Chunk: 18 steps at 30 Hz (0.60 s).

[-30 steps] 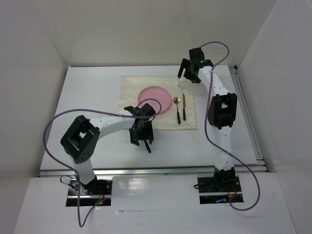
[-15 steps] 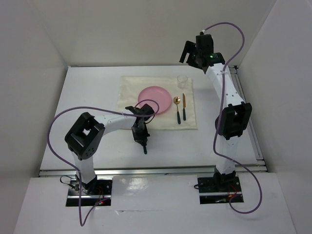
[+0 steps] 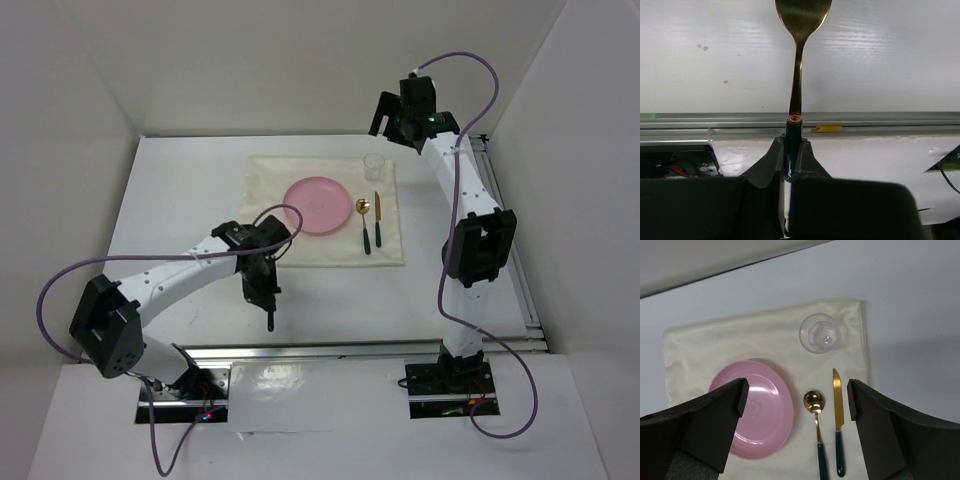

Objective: Set the dinner table for one person

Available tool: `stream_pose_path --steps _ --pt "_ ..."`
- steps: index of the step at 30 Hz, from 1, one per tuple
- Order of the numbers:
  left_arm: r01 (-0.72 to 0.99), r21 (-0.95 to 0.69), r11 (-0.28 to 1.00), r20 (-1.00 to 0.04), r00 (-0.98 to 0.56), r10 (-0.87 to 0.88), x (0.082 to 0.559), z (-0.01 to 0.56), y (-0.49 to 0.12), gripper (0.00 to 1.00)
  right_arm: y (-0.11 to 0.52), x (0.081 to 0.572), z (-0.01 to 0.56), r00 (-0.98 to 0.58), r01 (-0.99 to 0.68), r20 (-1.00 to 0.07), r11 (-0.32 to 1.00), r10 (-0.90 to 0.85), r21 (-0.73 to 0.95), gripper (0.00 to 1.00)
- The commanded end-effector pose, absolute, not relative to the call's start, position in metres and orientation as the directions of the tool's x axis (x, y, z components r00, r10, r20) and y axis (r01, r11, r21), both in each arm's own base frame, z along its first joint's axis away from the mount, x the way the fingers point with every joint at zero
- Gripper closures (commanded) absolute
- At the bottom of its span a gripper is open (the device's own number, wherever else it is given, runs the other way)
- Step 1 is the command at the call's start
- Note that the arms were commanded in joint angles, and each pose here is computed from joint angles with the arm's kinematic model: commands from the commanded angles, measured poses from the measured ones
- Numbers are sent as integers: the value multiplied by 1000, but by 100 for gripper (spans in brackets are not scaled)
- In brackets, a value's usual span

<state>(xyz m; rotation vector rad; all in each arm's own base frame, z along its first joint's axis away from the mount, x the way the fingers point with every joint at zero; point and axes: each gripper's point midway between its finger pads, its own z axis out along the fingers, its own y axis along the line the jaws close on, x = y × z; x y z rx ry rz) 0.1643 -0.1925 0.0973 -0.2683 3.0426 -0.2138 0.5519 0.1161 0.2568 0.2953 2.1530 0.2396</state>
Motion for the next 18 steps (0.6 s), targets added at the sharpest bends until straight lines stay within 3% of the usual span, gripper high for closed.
stream_pose_path --steps 1,10,15,18 --pt "-146 -125 981 -114 -980 -161 181 125 -180 100 109 538 282 -506 119 -813 957 288 265 7" --pt "-218 9 976 -359 -911 -200 333 144 -142 100 103 489 265 -561 120 -777 957 285 265 7" --pt "-182 -6 983 -411 -896 -169 409 132 -145 100 99 449 242 -595 163 -737 947 319 278 6" --pt "-158 30 987 -367 -920 -136 432 102 -144 100 97 433 229 -611 197 -709 935 353 295 5"
